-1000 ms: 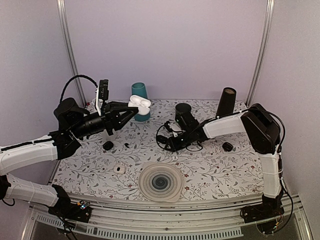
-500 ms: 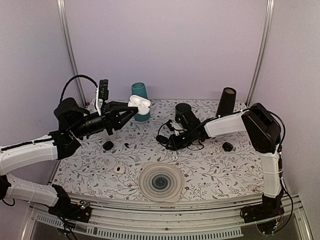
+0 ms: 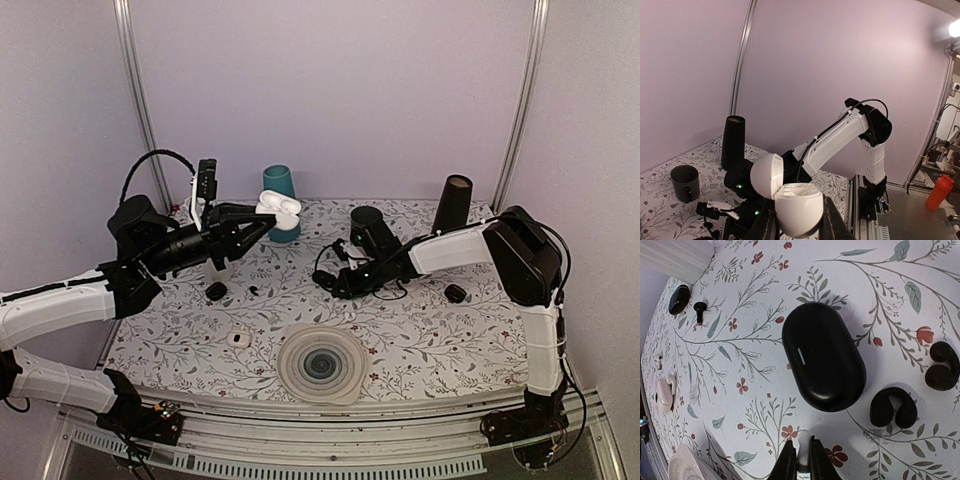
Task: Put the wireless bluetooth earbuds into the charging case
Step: Pick up the left earbud from the center of the board, then insert the left earbud into the left side groove of the charging case.
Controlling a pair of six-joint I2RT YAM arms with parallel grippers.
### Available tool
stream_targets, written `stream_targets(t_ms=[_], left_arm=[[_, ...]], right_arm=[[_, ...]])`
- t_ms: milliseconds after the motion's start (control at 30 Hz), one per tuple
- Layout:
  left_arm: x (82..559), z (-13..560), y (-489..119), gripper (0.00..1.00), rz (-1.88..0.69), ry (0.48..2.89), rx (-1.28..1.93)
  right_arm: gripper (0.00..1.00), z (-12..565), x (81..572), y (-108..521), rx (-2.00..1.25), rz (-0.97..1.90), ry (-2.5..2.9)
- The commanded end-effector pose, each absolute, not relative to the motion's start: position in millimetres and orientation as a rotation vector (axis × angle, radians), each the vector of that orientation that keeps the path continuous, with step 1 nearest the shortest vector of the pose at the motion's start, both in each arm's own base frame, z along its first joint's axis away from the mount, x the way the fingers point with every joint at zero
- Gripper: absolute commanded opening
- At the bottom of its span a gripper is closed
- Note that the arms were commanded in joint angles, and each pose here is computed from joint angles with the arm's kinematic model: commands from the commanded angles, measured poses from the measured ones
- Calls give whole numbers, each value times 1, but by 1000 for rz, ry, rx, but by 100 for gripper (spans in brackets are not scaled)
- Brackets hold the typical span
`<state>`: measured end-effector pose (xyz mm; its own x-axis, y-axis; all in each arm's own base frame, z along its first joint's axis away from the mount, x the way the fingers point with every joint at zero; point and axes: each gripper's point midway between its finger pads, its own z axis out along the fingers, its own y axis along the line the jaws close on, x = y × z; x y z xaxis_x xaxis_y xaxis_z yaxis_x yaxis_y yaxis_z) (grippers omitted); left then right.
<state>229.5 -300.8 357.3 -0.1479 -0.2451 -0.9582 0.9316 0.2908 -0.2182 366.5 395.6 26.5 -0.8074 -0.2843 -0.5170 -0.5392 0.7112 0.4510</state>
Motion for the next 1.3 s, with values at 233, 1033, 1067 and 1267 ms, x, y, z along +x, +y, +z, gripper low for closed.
stream_targets(t_ms=[233, 1033, 1067, 1267], left_arm=[[235, 360, -300, 0, -1194, 1305, 709], [207, 346, -328, 0, -1377, 1218, 1033], [205, 345, -330, 0, -1394, 1214, 1054], [196, 341, -336, 0, -1463, 1194, 1139]], right_arm=[[4, 41, 367, 392, -614, 858, 2474], [3, 255, 304, 340, -708, 934, 2015], [3, 265, 298, 339, -722, 948, 1987], [3, 329, 257, 339, -832, 1001, 1779]])
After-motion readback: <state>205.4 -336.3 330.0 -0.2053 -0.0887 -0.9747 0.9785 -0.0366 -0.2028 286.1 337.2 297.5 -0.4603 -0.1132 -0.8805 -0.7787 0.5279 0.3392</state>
